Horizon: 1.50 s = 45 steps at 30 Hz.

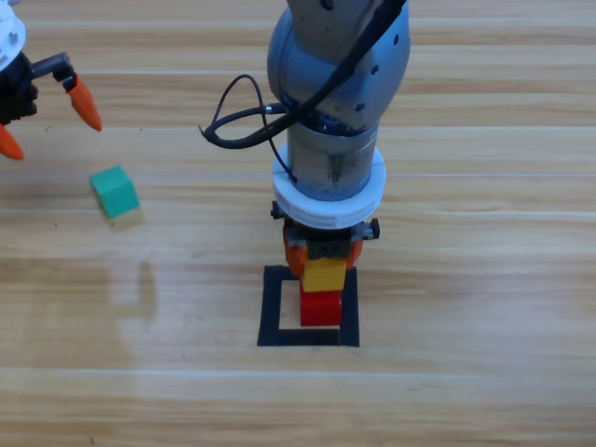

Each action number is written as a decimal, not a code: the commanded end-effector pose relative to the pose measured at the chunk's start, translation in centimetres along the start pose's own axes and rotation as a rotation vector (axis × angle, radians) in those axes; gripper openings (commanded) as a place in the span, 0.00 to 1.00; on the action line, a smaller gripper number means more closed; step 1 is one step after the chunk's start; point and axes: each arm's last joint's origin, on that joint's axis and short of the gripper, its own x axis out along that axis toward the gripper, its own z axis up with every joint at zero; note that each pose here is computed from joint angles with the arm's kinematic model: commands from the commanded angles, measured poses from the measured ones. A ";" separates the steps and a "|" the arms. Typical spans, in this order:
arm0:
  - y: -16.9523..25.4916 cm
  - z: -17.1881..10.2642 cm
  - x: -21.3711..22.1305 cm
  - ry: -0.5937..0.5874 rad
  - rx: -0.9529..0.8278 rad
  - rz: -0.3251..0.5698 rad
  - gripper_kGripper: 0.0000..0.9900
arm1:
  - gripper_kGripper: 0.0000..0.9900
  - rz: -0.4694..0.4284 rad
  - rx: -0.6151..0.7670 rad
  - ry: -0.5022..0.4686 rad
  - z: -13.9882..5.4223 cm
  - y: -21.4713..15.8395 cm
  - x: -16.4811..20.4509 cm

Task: Stack the blocks in the rectangular block: red at the bottom, yellow in the middle, green on top

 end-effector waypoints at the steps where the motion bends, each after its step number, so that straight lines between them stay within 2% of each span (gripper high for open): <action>1: -0.8 0.6 1.8 0.019 0.006 0.001 0.97 | 0.46 -0.046 -0.043 0.046 -1.8 1.8 2.8; 6: -1.4 1.6 2.1 0.007 -0.004 -0.004 0.97 | 0.46 -0.047 -0.047 0.047 -1.9 2.0 2.8; 14: -2.3 1.8 3.1 0.018 0.005 -0.002 0.97 | 0.46 -0.055 -0.046 0.048 -2.0 2.1 3.2; 17: -2.6 1.7 3.4 0.025 0.007 0.000 0.97 | 0.62 -0.065 -0.041 0.054 -1.9 2.0 3.6; 19: -2.9 1.5 3.6 0.029 0.012 0.002 0.97 | 0.69 -0.070 -0.037 0.055 -1.9 2.0 3.6; 23: -3.5 1.3 3.7 0.029 0.015 0.003 0.97 | 0.96 -0.066 -0.034 0.048 -1.8 2.1 3.4; 24: -3.6 1.4 3.7 0.026 0.014 -0.001 0.97 | 1.00 -0.065 -0.033 0.043 -1.8 2.1 3.1; 27: -4.0 1.8 4.1 0.023 0.008 -0.003 0.97 | 1.00 -0.051 -0.031 0.020 -1.4 2.3 1.5; 29: -4.5 2.1 4.7 0.018 -0.004 0.005 0.97 | 1.00 -0.011 -0.041 -0.014 -1.5 2.2 -1.0; 33: -5.2 2.5 6.6 0.027 -0.046 0.038 0.97 | 1.00 0.076 -0.080 -0.116 -2.9 1.1 -8.3; 38: -5.6 2.2 8.0 0.043 -0.094 0.080 0.97 | 1.00 0.133 -0.121 -0.209 -5.3 -2.7 -14.8; 42: -6.0 1.6 8.7 0.057 -0.105 0.099 0.97 | 1.00 0.217 -0.161 -0.313 -8.6 -7.9 -17.5; 45: -6.5 1.0 9.0 0.059 -0.107 0.114 0.97 | 1.00 0.265 -0.174 -0.389 -11.3 -13.0 -17.2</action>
